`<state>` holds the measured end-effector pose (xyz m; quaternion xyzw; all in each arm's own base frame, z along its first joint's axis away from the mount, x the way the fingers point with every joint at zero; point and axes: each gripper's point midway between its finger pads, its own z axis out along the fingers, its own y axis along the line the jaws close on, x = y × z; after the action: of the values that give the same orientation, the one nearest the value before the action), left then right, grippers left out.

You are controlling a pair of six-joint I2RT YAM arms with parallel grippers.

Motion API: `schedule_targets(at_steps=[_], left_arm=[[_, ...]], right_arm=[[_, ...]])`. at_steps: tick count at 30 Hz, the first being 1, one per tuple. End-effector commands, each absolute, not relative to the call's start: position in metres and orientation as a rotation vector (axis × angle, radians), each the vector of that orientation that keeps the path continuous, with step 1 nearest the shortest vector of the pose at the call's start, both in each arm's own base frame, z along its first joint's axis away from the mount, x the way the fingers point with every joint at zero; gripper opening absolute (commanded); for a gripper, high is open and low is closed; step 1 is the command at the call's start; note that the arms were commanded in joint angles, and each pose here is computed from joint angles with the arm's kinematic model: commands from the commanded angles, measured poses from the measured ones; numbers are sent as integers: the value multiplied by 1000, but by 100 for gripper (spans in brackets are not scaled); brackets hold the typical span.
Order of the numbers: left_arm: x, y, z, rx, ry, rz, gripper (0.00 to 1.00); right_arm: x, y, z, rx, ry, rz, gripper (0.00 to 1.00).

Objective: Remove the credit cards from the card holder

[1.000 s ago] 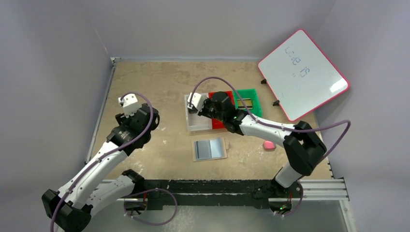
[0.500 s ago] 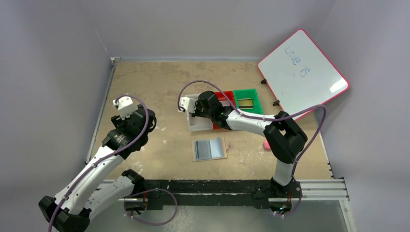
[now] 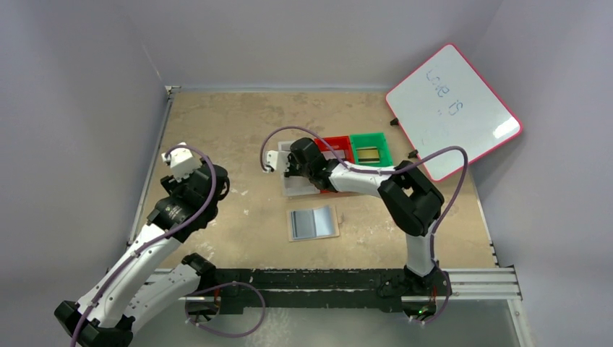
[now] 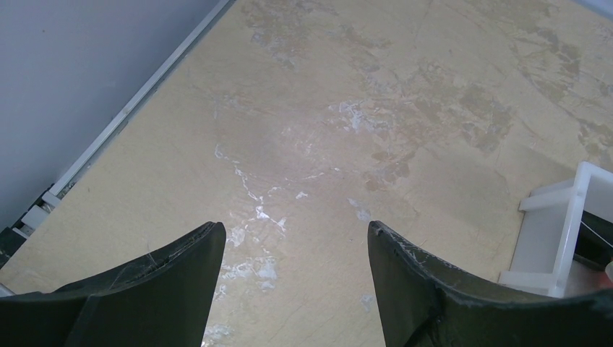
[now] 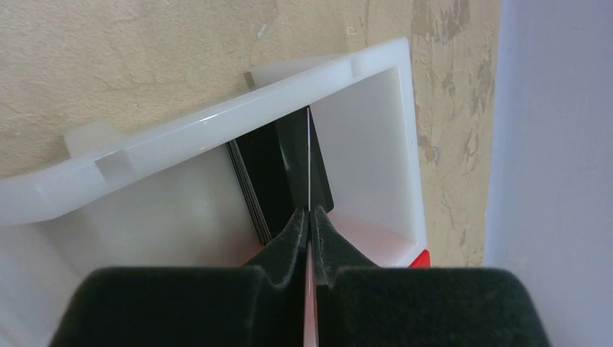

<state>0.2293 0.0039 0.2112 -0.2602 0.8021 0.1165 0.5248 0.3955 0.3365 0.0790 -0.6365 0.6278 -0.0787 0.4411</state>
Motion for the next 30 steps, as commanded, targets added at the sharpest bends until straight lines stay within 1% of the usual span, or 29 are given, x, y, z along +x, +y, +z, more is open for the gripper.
schedule_targets(at_steps=[1,5,7,12,14,18,20,24,26,30], left_arm=[[233,6,227,-662,1865,261,72],[233,6,226,-660,1868,263,72],[233,6,226,-661,1868,262,72],[234,5,224,-652,1879,265,72],[234,4,224,-648,1882,267,72],[235,3,222,-645,1890,269,72],[235,3,222,-642,1892,268,72],[236,2,220,-638,1898,269,72],[236,1,219,-634,1903,270,72],[237,0,218,-628,1911,273,72]], right_arm=[[415,346,108,-1538,1475,-259,3],[418,346,99,-1560,1473,-281,4],[417,347,96,-1575,1469,-276,7],[410,350,87,-1633,1458,-238,10],[404,353,83,-1666,1450,-205,15],[401,351,79,-1690,1448,-195,21],[401,350,79,-1692,1450,-199,26],[402,350,79,-1685,1456,-201,31],[402,351,81,-1675,1459,-196,37],[405,351,83,-1654,1458,-204,40]])
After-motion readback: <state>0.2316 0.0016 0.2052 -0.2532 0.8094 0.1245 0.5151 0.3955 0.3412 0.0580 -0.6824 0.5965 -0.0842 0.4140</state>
